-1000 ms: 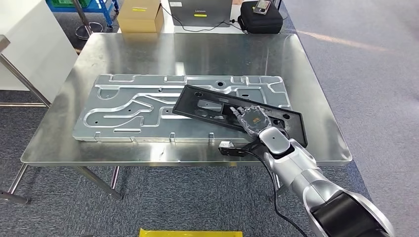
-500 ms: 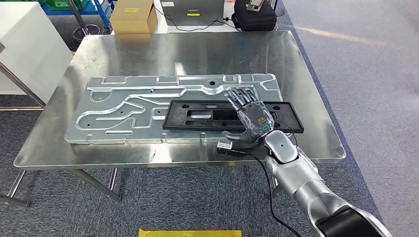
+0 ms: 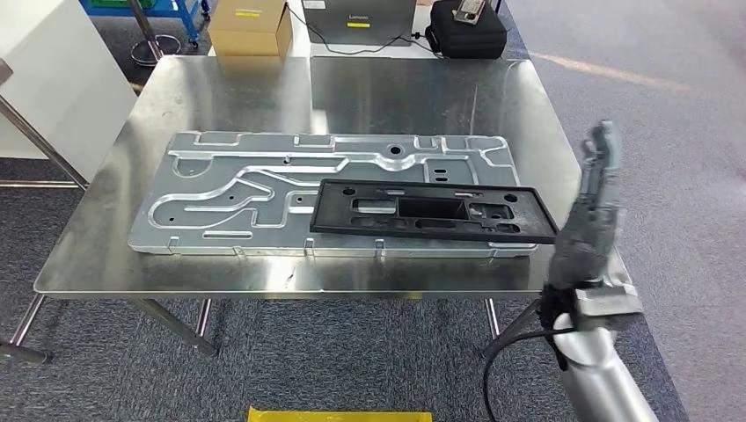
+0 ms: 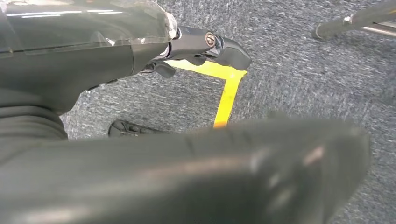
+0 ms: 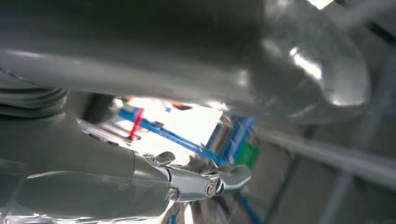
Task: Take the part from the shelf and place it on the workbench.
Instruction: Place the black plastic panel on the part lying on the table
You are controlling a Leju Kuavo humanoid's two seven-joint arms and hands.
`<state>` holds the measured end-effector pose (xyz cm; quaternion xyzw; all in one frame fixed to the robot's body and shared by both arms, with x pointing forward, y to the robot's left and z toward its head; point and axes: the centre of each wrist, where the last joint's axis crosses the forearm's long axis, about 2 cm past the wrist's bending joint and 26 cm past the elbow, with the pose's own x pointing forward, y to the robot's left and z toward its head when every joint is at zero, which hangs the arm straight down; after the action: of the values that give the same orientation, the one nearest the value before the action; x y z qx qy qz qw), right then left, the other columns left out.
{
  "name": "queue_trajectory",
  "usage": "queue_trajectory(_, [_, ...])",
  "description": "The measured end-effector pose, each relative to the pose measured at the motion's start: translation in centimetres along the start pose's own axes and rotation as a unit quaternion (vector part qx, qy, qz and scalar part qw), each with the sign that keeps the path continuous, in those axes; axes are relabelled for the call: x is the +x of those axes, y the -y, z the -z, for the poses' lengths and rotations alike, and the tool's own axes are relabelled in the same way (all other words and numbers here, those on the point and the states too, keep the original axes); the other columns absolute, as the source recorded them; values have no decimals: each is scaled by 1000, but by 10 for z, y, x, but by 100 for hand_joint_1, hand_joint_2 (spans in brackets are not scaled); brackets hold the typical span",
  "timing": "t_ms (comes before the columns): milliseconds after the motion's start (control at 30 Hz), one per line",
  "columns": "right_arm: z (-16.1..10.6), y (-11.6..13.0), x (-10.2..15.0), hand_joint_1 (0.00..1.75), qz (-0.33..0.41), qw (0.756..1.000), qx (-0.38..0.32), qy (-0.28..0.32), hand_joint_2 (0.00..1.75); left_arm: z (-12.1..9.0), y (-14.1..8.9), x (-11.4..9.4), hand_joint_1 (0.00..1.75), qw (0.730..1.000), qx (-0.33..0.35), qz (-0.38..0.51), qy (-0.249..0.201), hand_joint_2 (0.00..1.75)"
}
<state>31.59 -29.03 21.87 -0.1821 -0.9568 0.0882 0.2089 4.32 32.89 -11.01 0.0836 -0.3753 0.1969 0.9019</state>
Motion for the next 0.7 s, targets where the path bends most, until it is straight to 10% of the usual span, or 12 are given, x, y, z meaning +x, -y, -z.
queue_trajectory(300, [-17,54,35,0,-80,992,-98,24,0,-2,2,-3,0,1000,6,-16,12,0])
queue_trajectory(533, [-119,129,42,0,-291,947,-68,-116,0,-6,4,-8,0,999,28,-31,1,0])
queue_trajectory(700, [-219,148,22,0,-394,870,27,-296,0,-7,9,-9,0,999,27,-35,1,0])
